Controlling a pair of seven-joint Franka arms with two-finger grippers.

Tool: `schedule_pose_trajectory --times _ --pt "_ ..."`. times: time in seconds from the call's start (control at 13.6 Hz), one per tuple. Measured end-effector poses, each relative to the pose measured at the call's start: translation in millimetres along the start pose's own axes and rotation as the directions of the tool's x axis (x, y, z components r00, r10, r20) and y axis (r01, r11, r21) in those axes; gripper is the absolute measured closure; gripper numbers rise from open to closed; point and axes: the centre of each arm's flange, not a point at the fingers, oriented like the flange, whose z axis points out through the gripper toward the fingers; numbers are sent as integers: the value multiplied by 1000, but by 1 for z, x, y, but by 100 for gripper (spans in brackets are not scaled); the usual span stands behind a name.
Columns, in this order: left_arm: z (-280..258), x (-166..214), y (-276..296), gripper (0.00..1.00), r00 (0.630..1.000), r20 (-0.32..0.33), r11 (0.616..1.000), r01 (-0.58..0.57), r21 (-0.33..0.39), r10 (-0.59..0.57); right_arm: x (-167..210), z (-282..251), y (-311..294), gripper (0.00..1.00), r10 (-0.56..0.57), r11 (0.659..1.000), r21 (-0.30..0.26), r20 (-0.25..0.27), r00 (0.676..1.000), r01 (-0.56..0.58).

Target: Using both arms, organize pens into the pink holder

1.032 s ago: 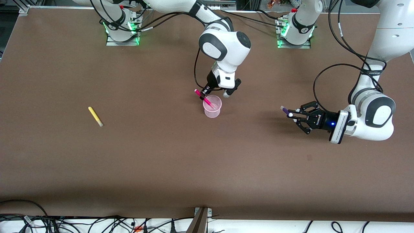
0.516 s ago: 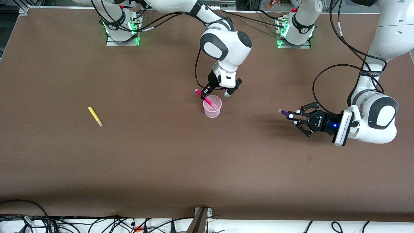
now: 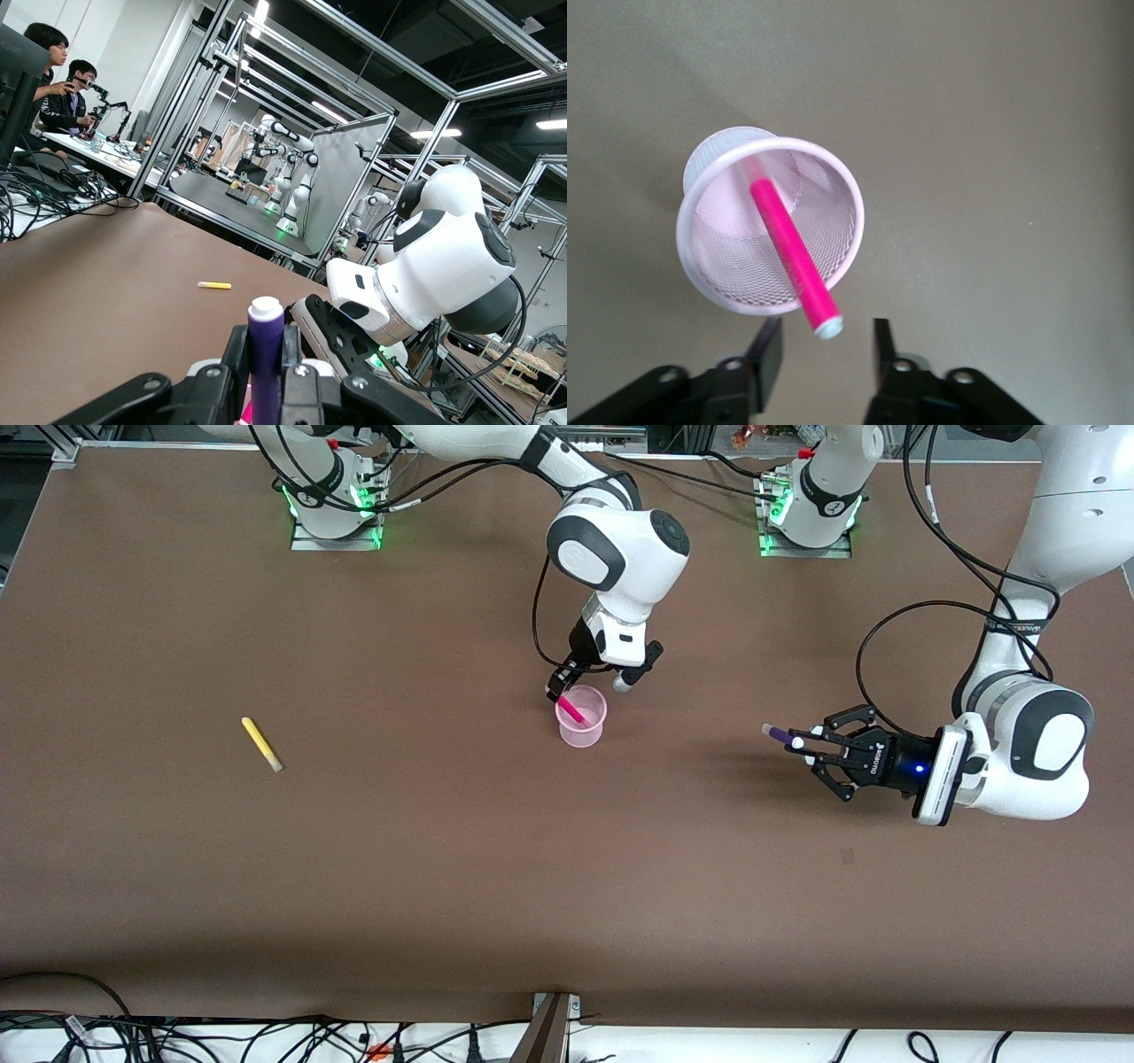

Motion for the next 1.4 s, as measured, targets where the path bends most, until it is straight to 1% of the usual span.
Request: schedule_pose_trajectory --times 0.07,0.15,0.22,0.29,0.37,0.44,0.52,0.59,0.74,0.81,0.96,1.03,1.11,1.25,1.4 --pt "0 0 0 81 1000 0 1000 0 0 0 0 0 2 36 4 1000 -2 1 1000 -4" --pt "0 0 0 81 1000 0 1000 0 0 0 0 -1 5 24 8 1000 -5 5 1000 -8" --pt "0 0 0 81 1000 0 1000 0 0 0 0 -3 9 13 13 1000 -9 13 1000 -12" --pt "1 1 0 81 1000 0 1000 -1 -2 1 -2 -8 17 4 8 1000 -16 28 1000 -8" --pt "4 2 0 81 1000 -1 1000 -3 -7 3 -4 -18 31 0 -3 1000 -16 46 999 4" --pt "8 3 0 81 1000 -2 1000 -5 -14 5 -9 -32 52 0 -1 1000 3 57 998 1" --pt "13 4 0 81 1000 -1 1000 -7 -22 7 -17 -49 84 0 20 999 46 65 998 -23" --pt "21 5 -1 81 1000 4 1000 -8 -30 8 -33 -69 126 0 66 993 88 82 994 -73" --pt "40 6 -5 81 1000 20 999 -10 -40 10 -87 -100 224 0 175 968 150 172 969 -202" --pt "54 6 -6 81 999 31 999 -10 -50 11 -118 -108 272 0 233 945 184 208 950 -272" --pt "88 6 -9 81 998 59 997 -9 -76 13 -181 -107 360 0 337 875 262 279 899 -408" --pt "106 5 -11 81 997 74 996 -8 -86 14 -212 -99 400 0 371 844 281 307 876 -456" --pt "125 4 -12 81 996 89 996 -8 -94 16 -240 -89 434 0 395 824 286 328 858 -489" --pt "160 -2 -18 81 993 117 997 -6 -82 15 -284 -62 482 0 410 807 282 364 836 -519" --pt "195 -14 -23 81 992 128 998 3 -58 4 -312 -28 508 0 411 797 285 391 824 -533"
